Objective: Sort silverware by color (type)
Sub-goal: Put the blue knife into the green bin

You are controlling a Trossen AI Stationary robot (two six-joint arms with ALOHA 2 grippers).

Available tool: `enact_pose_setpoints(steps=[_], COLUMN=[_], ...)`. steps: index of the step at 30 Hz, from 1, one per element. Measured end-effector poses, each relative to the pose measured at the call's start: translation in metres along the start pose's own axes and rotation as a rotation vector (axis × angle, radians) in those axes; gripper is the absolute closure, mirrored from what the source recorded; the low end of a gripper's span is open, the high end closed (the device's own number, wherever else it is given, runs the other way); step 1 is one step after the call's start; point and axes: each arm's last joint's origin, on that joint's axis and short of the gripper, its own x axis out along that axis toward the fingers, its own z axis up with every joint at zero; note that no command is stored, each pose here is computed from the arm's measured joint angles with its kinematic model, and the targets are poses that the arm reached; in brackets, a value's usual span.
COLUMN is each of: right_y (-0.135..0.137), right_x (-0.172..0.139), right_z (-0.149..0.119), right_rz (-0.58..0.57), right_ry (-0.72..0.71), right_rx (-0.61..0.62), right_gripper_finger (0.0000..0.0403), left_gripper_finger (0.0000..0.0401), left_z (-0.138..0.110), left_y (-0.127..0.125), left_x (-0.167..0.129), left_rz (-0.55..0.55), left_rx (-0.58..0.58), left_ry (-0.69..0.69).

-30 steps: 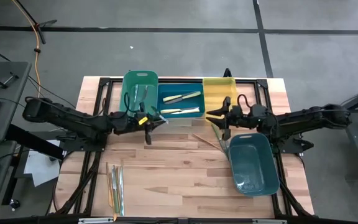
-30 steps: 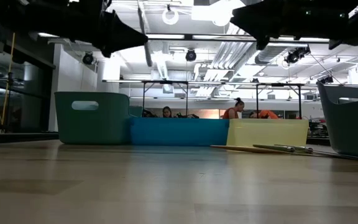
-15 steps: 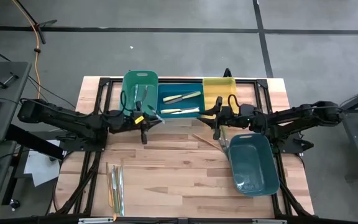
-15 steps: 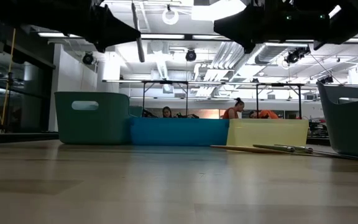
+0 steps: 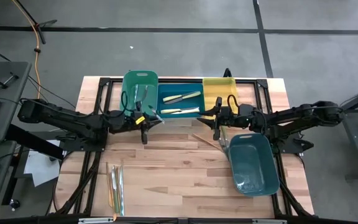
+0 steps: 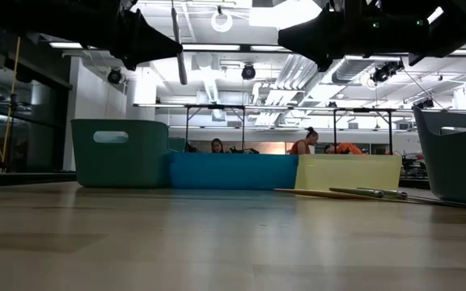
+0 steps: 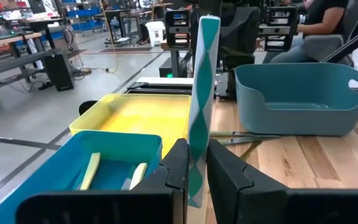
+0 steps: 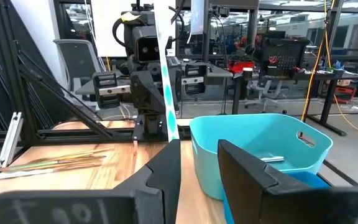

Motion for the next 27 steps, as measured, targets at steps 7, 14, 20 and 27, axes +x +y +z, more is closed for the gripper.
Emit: enact_pose_setpoints(steps=[7, 14, 20, 27], right_y=[0.000, 0.000, 0.000, 0.000], right_x=[0.000, 0.000, 0.000, 0.000], right_z=[0.000, 0.001, 0.001, 0.001], right_rz=[0.000, -0.001, -0.001, -0.001], right_ry=[-0.003, -0.011, -0.012, -0.012], right_rx=[0.002, 0.003, 0.003, 0.002], right_gripper_finger=[0.0300, 0.0300, 0.0300, 0.0300], left_gripper_finger=[0.0375, 0.0375, 0.0375, 0.0374], left_z=[0.000, 0.031, 0.032, -0.003], left_y=[0.007, 0.054, 0.104, 0.134], left_x=[0.000, 0.011, 0.011, 0.014], left_rz=[0.219, 0.518, 0.622, 0.475], left_rx=[-0.022, 0.002, -0.167, -0.439], left_ry=[0.006, 0.246, 0.553, 0.817])
